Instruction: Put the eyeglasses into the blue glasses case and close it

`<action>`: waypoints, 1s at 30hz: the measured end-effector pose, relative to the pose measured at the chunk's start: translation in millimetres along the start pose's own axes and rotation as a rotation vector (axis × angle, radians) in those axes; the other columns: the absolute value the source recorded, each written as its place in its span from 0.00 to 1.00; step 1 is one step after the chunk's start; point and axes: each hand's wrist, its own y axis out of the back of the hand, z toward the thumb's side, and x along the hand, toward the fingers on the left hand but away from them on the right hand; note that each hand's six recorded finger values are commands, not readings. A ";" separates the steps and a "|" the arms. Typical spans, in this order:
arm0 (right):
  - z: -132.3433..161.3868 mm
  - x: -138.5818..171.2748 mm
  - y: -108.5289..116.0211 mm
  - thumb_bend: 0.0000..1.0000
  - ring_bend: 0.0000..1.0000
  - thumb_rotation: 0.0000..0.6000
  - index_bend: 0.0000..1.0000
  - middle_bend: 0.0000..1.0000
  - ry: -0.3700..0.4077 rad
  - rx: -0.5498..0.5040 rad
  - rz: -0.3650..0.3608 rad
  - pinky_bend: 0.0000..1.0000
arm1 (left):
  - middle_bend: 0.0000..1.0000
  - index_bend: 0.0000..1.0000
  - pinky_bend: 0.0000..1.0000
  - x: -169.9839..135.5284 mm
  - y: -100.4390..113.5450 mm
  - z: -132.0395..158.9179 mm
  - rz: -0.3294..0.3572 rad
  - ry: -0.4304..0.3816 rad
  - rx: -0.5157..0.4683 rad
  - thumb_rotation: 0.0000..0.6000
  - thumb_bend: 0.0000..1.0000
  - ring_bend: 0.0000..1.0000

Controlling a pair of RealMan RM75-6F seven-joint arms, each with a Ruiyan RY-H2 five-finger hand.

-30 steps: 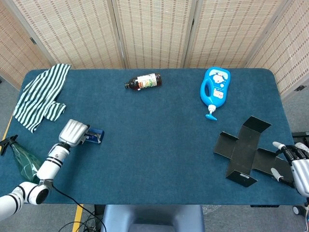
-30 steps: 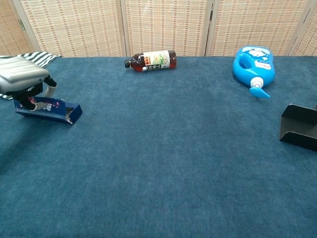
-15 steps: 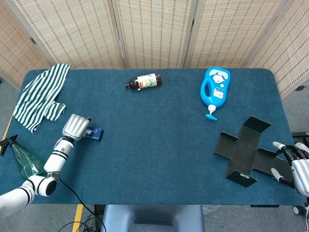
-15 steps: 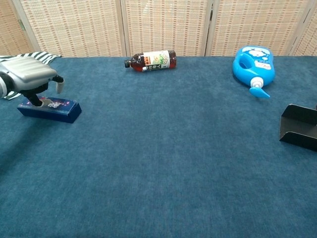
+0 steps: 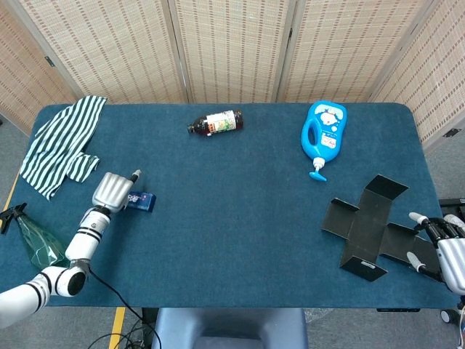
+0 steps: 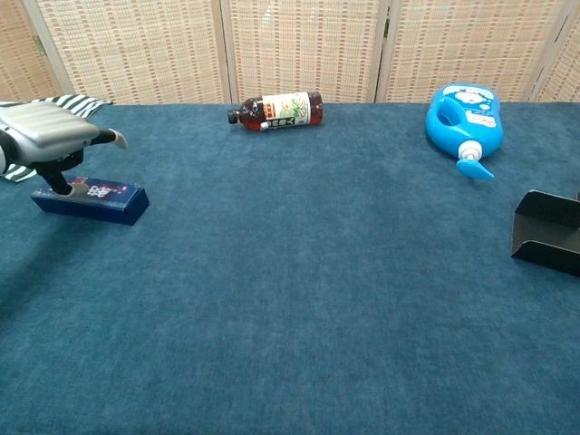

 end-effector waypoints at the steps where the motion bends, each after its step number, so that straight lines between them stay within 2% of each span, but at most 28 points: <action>1: -0.1 -0.2 0.0 0.25 0.26 1.00 0.18 0.37 0.000 0.000 0.000 0.28 | 0.88 0.15 0.98 -4.0 0.4 0.1 -0.003 -0.004 -0.007 1.00 0.39 0.86; 7: 0.5 -0.8 -0.8 0.25 0.26 1.00 0.18 0.37 0.005 -0.003 0.001 0.28 | 0.88 0.15 0.98 -21.1 -7.2 -3.1 -0.041 -0.016 -0.009 1.00 0.39 0.85; 16: -1.5 0.8 0.1 0.25 0.26 1.00 0.18 0.37 -0.002 -0.002 -0.001 0.28 | 0.88 0.17 0.98 -8.7 -27.5 -0.6 -0.090 0.004 0.005 1.00 0.39 0.85; 19: -1.3 1.1 -0.3 0.25 0.26 1.00 0.18 0.37 -0.003 -0.003 0.000 0.28 | 0.88 0.26 0.98 -3.7 -30.2 1.3 -0.091 0.007 0.001 1.00 0.39 0.85; 23: -1.6 1.3 0.0 0.25 0.26 1.00 0.18 0.37 -0.005 -0.002 -0.001 0.28 | 0.88 0.46 0.98 0.0 -30.1 5.2 -0.074 0.002 -0.007 1.00 0.39 0.87; 25: -1.6 1.3 -0.2 0.25 0.26 1.00 0.18 0.37 -0.005 -0.001 0.000 0.28 | 0.89 0.50 0.98 1.3 -29.7 6.7 -0.061 -0.002 -0.007 1.00 0.39 0.87; 28: -1.3 1.1 -0.3 0.25 0.26 1.00 0.18 0.37 -0.004 0.000 0.001 0.28 | 0.89 0.44 0.98 1.9 -31.9 8.4 -0.057 -0.005 -0.010 1.00 0.39 0.87; 30: -1.4 1.0 -0.3 0.25 0.26 1.00 0.18 0.37 -0.005 0.000 0.001 0.28 | 0.88 0.32 0.98 1.5 -32.0 8.3 -0.057 -0.003 -0.015 1.00 0.37 0.86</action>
